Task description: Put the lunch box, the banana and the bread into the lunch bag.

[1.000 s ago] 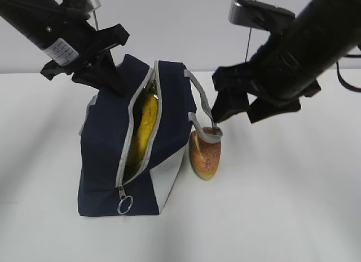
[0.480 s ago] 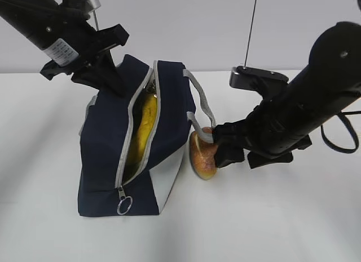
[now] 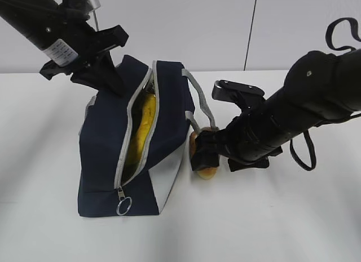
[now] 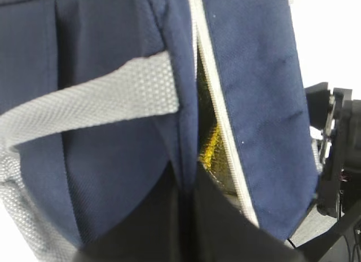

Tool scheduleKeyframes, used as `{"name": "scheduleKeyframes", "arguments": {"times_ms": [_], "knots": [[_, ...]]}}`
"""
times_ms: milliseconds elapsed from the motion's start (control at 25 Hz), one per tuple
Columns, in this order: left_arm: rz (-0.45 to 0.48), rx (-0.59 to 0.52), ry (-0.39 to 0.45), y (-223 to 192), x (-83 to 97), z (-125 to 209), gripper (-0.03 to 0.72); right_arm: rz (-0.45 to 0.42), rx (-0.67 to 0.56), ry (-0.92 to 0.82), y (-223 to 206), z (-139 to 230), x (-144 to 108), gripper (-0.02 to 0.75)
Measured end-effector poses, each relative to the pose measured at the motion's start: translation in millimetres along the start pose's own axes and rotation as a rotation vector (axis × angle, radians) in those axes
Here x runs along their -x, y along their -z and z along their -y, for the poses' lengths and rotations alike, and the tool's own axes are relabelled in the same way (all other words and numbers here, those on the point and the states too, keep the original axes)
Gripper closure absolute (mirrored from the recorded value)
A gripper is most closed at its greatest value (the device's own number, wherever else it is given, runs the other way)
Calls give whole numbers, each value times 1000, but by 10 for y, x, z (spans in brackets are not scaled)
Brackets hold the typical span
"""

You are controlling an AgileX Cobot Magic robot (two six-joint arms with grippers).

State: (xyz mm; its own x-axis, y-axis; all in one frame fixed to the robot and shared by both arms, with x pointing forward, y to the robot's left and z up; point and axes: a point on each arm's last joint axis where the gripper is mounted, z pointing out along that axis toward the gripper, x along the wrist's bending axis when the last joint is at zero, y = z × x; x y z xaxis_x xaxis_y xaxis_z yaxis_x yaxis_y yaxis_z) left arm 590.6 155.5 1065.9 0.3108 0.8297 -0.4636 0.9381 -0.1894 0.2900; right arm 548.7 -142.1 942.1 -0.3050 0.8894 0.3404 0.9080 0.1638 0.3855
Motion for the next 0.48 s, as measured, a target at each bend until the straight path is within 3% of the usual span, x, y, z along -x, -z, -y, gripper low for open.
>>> {"name": "scheduleKeyframes", "arguments": {"times_ms": [480], "knots": [[-8,-1,-4,0,-8,1,691,20,53,-39,-323,-231,79,85]]}}
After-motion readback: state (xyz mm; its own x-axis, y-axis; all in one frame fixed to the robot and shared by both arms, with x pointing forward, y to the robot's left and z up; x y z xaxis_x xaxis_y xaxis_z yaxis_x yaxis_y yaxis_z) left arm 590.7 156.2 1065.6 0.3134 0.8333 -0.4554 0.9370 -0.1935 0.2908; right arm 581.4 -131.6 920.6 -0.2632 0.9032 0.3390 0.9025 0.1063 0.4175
